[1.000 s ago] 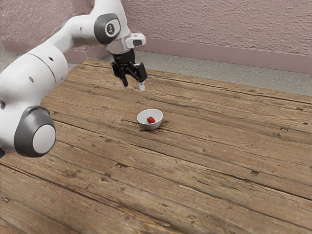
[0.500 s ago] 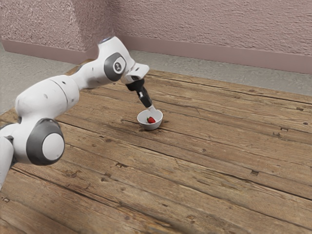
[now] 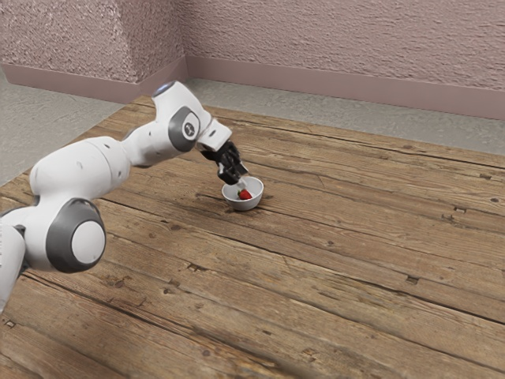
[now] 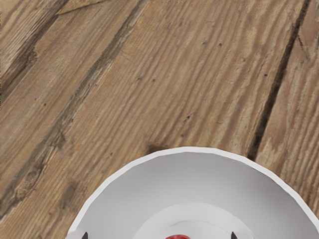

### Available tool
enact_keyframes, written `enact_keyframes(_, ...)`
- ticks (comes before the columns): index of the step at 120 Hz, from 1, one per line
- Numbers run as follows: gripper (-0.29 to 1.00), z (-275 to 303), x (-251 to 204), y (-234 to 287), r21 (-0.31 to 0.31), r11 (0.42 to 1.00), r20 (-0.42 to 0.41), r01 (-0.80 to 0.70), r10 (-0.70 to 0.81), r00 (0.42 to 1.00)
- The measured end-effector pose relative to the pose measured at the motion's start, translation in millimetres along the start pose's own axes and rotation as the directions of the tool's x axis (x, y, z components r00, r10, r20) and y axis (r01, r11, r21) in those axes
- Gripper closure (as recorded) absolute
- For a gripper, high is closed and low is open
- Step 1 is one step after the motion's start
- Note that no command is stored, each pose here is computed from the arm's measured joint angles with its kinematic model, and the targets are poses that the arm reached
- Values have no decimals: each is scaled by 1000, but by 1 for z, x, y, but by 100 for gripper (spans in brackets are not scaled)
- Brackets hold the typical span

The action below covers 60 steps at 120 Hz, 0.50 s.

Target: Take strawberry from the bowl

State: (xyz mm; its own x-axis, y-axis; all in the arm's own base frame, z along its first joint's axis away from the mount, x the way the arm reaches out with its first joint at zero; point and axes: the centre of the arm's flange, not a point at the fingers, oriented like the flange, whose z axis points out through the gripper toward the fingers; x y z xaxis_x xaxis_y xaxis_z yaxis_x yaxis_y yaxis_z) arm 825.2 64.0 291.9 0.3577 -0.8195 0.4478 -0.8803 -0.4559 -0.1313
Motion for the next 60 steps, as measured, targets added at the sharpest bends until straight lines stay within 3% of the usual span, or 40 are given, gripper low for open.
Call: enact_keyframes(60,35,29,-34,5,-70,998,-138,-2,-7,990)
